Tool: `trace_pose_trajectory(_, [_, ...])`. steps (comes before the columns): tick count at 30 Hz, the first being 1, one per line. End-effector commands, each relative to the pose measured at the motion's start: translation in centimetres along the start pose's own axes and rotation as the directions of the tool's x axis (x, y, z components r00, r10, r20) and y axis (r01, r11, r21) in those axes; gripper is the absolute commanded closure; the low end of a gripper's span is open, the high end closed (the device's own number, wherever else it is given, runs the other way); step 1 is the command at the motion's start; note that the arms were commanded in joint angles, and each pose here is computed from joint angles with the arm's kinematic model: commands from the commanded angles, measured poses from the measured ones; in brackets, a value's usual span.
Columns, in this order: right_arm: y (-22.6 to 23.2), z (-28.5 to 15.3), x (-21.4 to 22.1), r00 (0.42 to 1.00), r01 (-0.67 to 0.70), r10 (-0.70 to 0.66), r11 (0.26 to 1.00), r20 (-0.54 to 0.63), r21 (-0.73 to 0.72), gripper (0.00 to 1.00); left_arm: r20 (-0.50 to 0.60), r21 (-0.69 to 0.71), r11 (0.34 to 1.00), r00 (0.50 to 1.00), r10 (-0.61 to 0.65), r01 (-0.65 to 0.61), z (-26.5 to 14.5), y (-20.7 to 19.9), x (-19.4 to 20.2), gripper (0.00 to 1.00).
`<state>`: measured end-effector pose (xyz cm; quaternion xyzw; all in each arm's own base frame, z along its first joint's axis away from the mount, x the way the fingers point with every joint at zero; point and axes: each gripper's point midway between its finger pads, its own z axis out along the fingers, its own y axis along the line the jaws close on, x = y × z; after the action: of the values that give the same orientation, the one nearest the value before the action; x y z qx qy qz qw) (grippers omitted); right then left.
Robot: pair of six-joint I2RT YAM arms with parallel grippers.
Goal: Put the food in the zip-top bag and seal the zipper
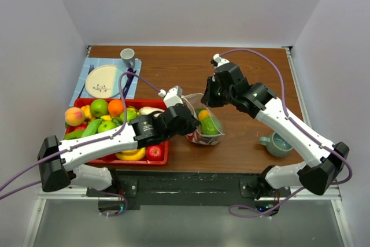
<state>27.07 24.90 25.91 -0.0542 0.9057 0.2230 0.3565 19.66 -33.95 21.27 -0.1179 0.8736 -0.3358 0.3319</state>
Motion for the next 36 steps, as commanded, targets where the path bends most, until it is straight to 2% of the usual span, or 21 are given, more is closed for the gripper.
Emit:
trace_pose_trajectory(1, [1.4, -1.4, 0.9, 1.000, 0.026, -0.026, 0.993, 0.009, -0.119, 1.00, 0.110, 0.008, 0.996, 0.990, -0.092, 0.091, 0.4, -1.5, -2.5, 1.00])
trace_pose_trajectory(5, [1.4, -2.2, 1.8, 0.998, 0.066, -0.068, 0.986, -0.005, -0.156, 1.00, 0.153, -0.015, 0.993, 0.981, -0.116, 0.120, 1.0, -1.2, -3.7, 1.00])
trace_pose_trajectory(9, [1.7, -2.1, 3.1, 0.995, 0.078, -0.088, 0.980, -0.049, -0.183, 1.00, 0.143, -0.006, 0.990, 0.980, -0.137, 0.139, 1.8, -1.5, -4.5, 1.00])
trace_pose_trajectory(16, [2.4, -1.7, 3.8, 0.989, 0.111, -0.127, 0.978, -0.080, -0.179, 1.00, 0.123, 0.040, 0.981, 0.973, -0.195, 0.192, 0.4, -4.0, -5.1, 1.00])
trace_pose_trajectory(21, [0.9, -0.2, 3.3, 0.988, 0.121, -0.127, 0.991, -0.087, -0.062, 1.00, 0.125, 0.029, 0.978, 0.970, -0.211, 0.208, 0.6, -3.9, -4.9, 1.00])
trace_pose_trajectory(24, [-0.4, -0.5, 1.9, 0.991, 0.127, -0.125, 0.991, -0.055, 0.031, 1.00, 0.134, 0.028, 0.975, 0.966, -0.221, 0.219, 0.3, -3.5, -5.0, 1.00])
trace_pose_trajectory(26, [-0.2, -0.9, 1.4, 0.991, 0.130, -0.129, 0.991, -0.045, 0.035, 0.99, 0.145, 0.015, 0.974, 0.964, -0.224, 0.225, 0.3, -2.5, -4.9, 1.00])
trace_pose_trajectory(28, [0.0, -1.2, 1.1, 0.992, 0.126, -0.125, 0.992, -0.035, 0.026, 0.94, 0.147, -0.005, 0.972, 0.962, -0.230, 0.233, 0.4, -1.6, -4.5, 1.00])
trace_pose_trajectory(30, [-0.2, -1.5, 1.1, 0.991, 0.130, -0.129, 0.991, -0.038, 0.031, 0.75, 0.151, 0.000, 0.971, 0.959, -0.238, 0.241, 0.2, -1.4, -4.6, 1.00])
trace_pose_trajectory(31, [0.0, -1.9, 0.8, 0.990, 0.136, -0.135, 0.990, -0.030, 0.027, 0.62, 0.152, -0.001, 0.970, 0.958, -0.242, 0.245, 0.2, -1.3, -4.6, 1.00])
trace_pose_trajectory(34, [0.4, -3.2, 0.5, 0.989, 0.144, -0.144, 0.990, -0.017, -0.006, 0.49, 0.154, 0.001, 0.970, 0.958, -0.240, 0.243, 0.2, -1.4, -4.7, 1.00])
trace_pose_trajectory(36, [0.4, -4.0, 0.5, 0.990, 0.144, -0.144, 0.989, -0.009, -0.011, 0.46, 0.154, 0.001, 0.970, 0.958, -0.242, 0.245, 0.2, -1.4, -4.6, 1.00])
